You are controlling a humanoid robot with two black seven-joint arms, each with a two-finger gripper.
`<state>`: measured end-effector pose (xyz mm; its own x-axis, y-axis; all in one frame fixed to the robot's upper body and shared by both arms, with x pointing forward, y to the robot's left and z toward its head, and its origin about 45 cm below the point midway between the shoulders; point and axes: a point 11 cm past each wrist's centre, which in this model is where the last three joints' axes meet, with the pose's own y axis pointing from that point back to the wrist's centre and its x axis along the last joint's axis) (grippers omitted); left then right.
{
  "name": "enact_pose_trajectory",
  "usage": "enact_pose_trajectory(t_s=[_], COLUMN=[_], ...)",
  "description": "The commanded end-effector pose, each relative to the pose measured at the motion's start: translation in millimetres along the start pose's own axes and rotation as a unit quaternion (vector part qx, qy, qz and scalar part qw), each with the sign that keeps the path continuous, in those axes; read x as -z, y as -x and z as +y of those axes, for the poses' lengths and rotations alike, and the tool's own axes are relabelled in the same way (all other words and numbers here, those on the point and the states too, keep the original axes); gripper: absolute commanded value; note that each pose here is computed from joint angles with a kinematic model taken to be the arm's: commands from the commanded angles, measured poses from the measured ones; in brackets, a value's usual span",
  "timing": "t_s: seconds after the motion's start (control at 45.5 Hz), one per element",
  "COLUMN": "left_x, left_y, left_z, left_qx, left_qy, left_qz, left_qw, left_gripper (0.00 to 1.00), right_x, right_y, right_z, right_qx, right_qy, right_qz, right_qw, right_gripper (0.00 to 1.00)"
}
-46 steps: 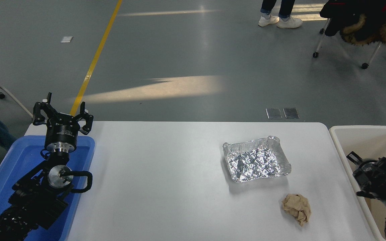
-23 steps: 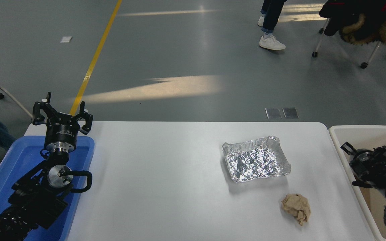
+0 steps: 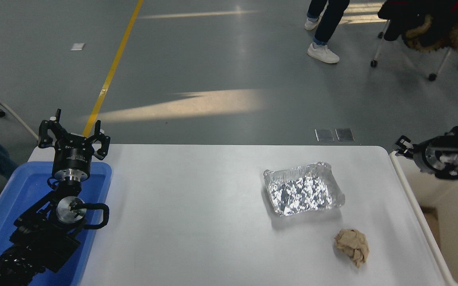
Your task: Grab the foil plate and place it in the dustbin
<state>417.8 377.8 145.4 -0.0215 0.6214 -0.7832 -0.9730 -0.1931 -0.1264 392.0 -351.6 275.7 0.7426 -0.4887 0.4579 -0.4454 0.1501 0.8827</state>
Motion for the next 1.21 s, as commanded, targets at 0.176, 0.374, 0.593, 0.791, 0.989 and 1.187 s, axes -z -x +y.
enact_pose_trajectory(t_s=[0.176,0.374,0.593,0.791,0.989,1.187], left_x=[0,0,0,-1,0,-1], left_y=[-1,-1,-1,-1,-1,-1], left_z=[1,1,1,1,1,1], left_qx=[-0.002,-0.002,-0.003,-0.002,-0.002,-0.002], left_qy=[0.001,0.001,0.002,0.002,0.002,0.002], left_qz=[0.001,0.001,0.001,0.001,0.001,0.001], left_qw=[1.0,1.0,1.0,1.0,1.0,1.0], left_gripper=[0.99,0.99,0.99,0.99,0.99,0.99], right_x=[85,91,92,78,48,22], right_y=[37,42,46,42,20,32], right_z=[198,234,247,199,107,25], right_qx=[0.12,0.124,0.114,0.121,0.065,0.033], right_qy=[-0.07,-0.084,-0.09,-0.053,0.008,0.038], right_qz=[0.167,0.191,0.193,0.17,0.141,0.117], right_qw=[0.976,0.97,0.97,0.977,0.988,0.992], right_gripper=[0.98,0.98,0.98,0.92,0.94,0.92])
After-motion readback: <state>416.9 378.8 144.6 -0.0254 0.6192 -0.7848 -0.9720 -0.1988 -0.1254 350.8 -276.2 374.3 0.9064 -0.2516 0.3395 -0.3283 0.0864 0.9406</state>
